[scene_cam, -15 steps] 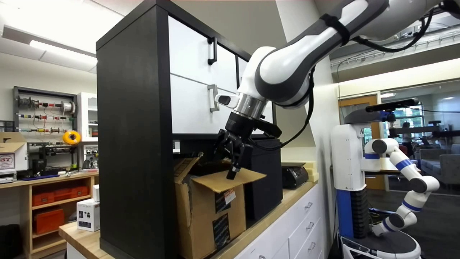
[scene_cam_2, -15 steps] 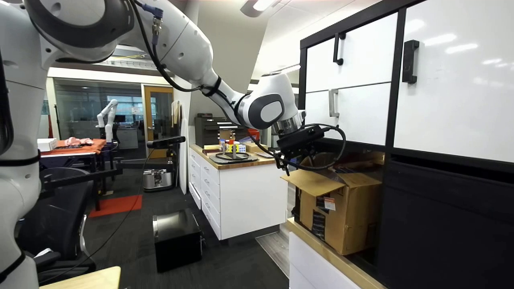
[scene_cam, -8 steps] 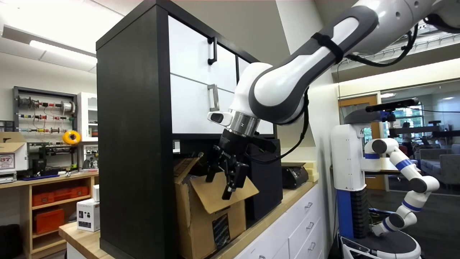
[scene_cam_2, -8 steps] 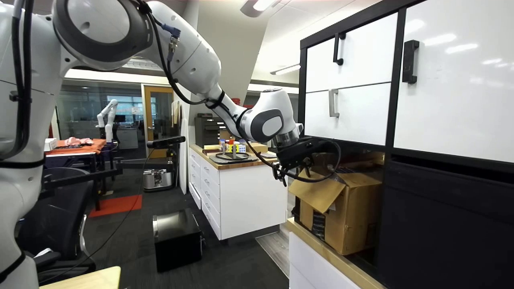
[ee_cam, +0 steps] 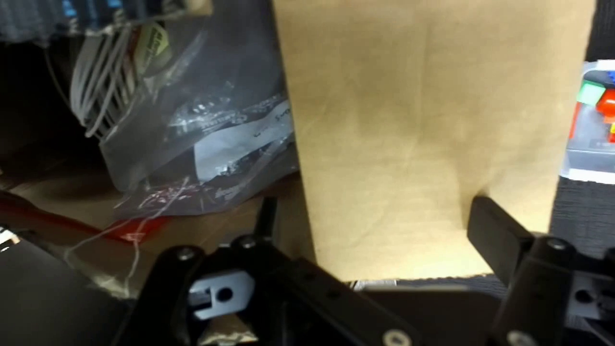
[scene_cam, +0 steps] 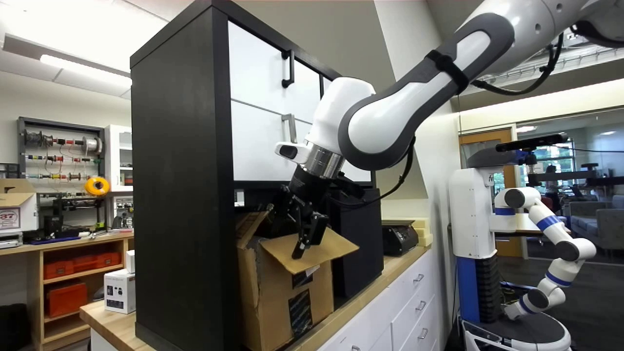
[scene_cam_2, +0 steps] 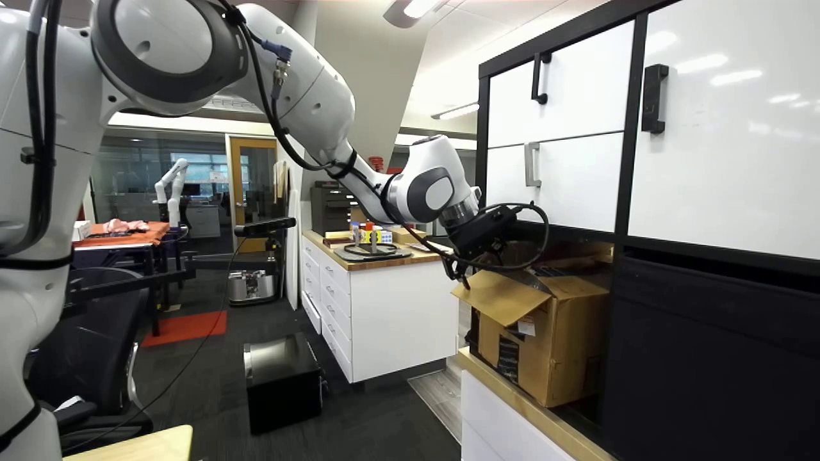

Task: Pull the carton box under the drawer

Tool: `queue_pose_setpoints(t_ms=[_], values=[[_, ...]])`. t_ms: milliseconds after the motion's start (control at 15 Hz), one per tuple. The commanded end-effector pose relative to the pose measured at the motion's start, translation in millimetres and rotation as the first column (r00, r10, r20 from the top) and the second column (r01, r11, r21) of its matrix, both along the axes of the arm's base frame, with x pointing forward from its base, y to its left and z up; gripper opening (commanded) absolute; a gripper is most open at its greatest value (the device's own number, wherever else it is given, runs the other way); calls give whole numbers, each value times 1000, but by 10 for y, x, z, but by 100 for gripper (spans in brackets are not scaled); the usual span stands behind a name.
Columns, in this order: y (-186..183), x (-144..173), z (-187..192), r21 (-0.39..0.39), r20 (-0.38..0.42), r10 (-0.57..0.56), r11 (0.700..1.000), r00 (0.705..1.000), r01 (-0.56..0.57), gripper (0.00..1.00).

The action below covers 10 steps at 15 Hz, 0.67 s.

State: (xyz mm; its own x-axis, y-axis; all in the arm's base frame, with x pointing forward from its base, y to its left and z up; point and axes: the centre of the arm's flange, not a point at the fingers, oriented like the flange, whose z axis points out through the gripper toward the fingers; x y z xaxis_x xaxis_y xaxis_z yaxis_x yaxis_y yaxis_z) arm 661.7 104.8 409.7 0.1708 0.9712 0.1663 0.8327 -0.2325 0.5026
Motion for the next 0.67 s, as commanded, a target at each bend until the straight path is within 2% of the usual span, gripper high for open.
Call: queue_pose_setpoints(t_ms=[0,533,600], values=[[-2,26,159,-43,74,-6,999,997,9,100],[7,347,-240,-90,25,23,996,999,-21,100],[-4,368,-278,-86,23,22,996,999,-20,75]])
